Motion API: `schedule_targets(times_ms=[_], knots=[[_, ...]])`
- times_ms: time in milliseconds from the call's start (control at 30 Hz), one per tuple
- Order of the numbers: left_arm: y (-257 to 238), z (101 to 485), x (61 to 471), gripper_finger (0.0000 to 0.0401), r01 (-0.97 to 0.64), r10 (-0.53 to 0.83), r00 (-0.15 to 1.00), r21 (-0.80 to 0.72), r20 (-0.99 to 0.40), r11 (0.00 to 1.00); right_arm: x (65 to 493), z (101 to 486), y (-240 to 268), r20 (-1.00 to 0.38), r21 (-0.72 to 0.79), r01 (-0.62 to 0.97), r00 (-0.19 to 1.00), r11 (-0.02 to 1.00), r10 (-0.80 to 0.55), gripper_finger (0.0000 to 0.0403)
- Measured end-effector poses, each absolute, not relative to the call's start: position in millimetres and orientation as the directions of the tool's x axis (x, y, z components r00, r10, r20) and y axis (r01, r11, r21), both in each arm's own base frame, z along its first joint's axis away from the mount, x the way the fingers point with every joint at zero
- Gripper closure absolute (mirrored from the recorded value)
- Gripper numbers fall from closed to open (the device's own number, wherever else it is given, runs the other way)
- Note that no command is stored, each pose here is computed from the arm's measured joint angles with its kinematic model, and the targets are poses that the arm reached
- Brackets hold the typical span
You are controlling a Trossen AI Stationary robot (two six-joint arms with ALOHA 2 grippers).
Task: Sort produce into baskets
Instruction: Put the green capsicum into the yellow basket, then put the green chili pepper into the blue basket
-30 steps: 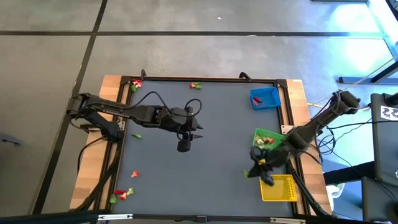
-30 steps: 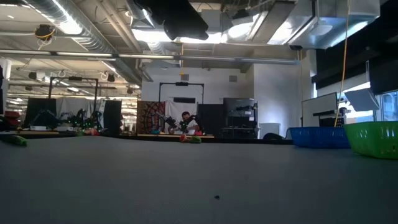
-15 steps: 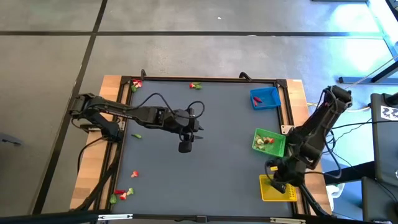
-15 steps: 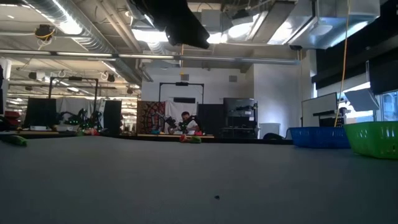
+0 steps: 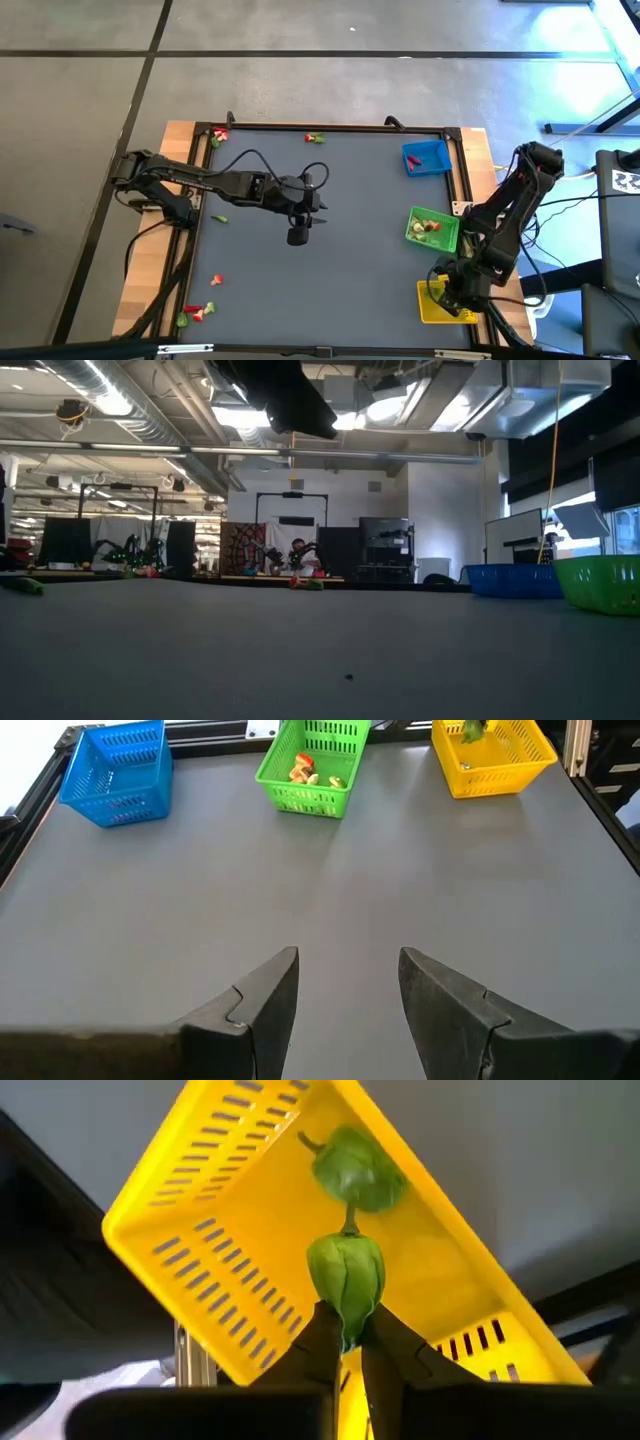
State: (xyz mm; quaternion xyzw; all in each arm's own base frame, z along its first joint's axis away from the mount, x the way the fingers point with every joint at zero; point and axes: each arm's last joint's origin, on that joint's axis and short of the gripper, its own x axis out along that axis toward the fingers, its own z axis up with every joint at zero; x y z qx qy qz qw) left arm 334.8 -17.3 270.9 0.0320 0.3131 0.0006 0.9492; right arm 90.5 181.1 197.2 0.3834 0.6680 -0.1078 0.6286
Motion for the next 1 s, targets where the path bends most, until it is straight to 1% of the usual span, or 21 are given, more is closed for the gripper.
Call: schedule_targets(times_ms=[67, 167, 300, 433, 567, 667, 767, 867, 933, 1000], knots=[[-17, 271, 335, 0.0230, 0.019, 0.021, 0.804, 0.061, -0.595, 0.998, 91, 195, 181, -0.932, 0.314, 0.653, 0.074, 0.690, 0.355, 0.0359], [-17, 271, 335, 0.0230, 0.018, 0.021, 0.804, 0.060, -0.595, 0.998, 91, 192, 182, -0.937, 0.298, 0.656, 0.062, 0.693, 0.344, 0.0313], [-17, 271, 335, 0.0230, 0.018, 0.021, 0.804, 0.060, -0.595, 0.998, 91, 193, 183, -0.926, 0.296, 0.657, 0.021, 0.693, 0.376, 0.0250], [-17, 271, 335, 0.0230, 0.019, 0.021, 0.804, 0.061, -0.594, 0.998, 97, 203, 181, -0.902, 0.341, 0.665, 0.033, 0.664, 0.430, 0.0212], [-17, 271, 335, 0.0230, 0.023, 0.021, 0.804, 0.066, -0.594, 0.998, 109, 224, 177, -0.871, 0.446, 0.642, 0.150, 0.624, 0.468, 0.0199], [-17, 271, 335, 0.0230, 0.023, 0.021, 0.804, 0.066, -0.594, 0.998, 122, 238, 172, -0.851, 0.520, 0.588, 0.294, 0.619, 0.435, 0.0200], [-17, 270, 334, 0.0230, 0.023, 0.021, 0.798, 0.067, -0.602, 0.997, 135, 246, 164, -0.826, 0.550, 0.498, 0.440, 0.670, 0.351, 0.0200], [-17, 271, 328, 0.0230, 0.021, 0.023, 0.772, 0.061, -0.635, 0.998, 149, 250, 157, -0.777, 0.545, 0.413, 0.575, 0.730, 0.255, 0.0200], [-17, 273, 321, 0.0230, 0.008, 0.023, 0.749, 0.044, -0.662, 0.999, 157, 251, 153, -0.744, 0.518, 0.365, 0.638, 0.774, 0.197, 0.0200], [-16, 272, 314, 0.0230, -0.013, 0.025, 0.710, 0.023, -0.704, 1.000, 163, 253, 148, -0.723, 0.482, 0.337, 0.675, 0.809, 0.149, 0.0200]])
